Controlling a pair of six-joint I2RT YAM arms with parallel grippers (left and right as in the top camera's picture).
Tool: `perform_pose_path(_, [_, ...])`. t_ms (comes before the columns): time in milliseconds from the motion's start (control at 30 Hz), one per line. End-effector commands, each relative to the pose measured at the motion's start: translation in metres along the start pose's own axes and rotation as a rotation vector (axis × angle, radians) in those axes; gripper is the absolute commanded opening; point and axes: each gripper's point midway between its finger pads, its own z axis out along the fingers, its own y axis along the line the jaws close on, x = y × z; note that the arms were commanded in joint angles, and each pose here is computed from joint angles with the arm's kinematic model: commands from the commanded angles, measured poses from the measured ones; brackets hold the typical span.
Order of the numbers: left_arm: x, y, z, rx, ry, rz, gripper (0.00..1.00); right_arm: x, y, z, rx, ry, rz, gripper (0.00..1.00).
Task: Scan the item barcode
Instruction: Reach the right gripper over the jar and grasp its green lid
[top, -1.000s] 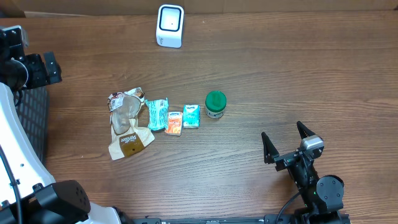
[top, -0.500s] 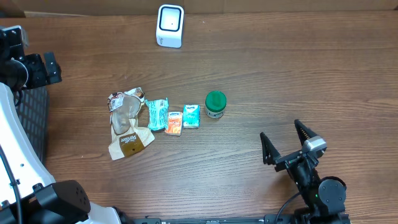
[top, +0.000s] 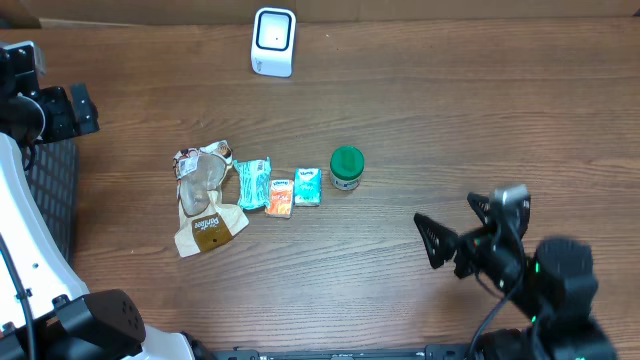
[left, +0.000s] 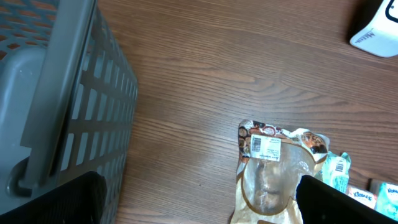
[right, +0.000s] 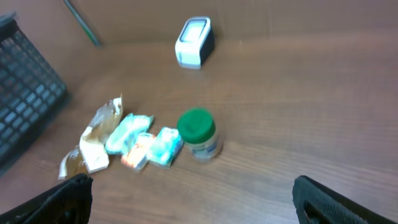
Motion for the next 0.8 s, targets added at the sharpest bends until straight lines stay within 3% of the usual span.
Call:
perform_pose_path(0, [-0.002, 0.0, 0.0, -0.002, -0.004, 0.027, 1.0, -0.025, 0.007, 0.005, -0.01, 0.083, 0.023, 1.0])
perform_pose_path(167, [-0.002, 0.0, 0.0, -0.002, -0.005, 0.027, 1.0, -0.029, 0.003, 0.022, 0.022, 0.296, 0.102, 1.0])
perform_pose_path(233, [-0.002, 0.0, 0.0, -0.002, -0.004, 0.027, 1.0, -0.024, -0.004, 0.036, 0.055, 0.475, 0.169, 1.0])
perform_pose_path(367, [-0.002, 0.0, 0.0, -0.002, -0.005, 0.027, 1.0, -0.024, -0.01, 0.062, 0.065, 0.618, 0.226, 1.0])
perform_pose_path(667, [-0.002, 0.0, 0.0, -0.002, -0.004, 0.027, 1.0, -0.055, -0.009, 0.131, -0.072, 0.513, 0.21, 1.0])
perform_pose_path(767, [-0.002, 0.0, 0.0, -0.002, -0.004, 0.027, 1.0, -0.061, -0.007, 0.145, -0.118, 0.472, 0.105, 0.97])
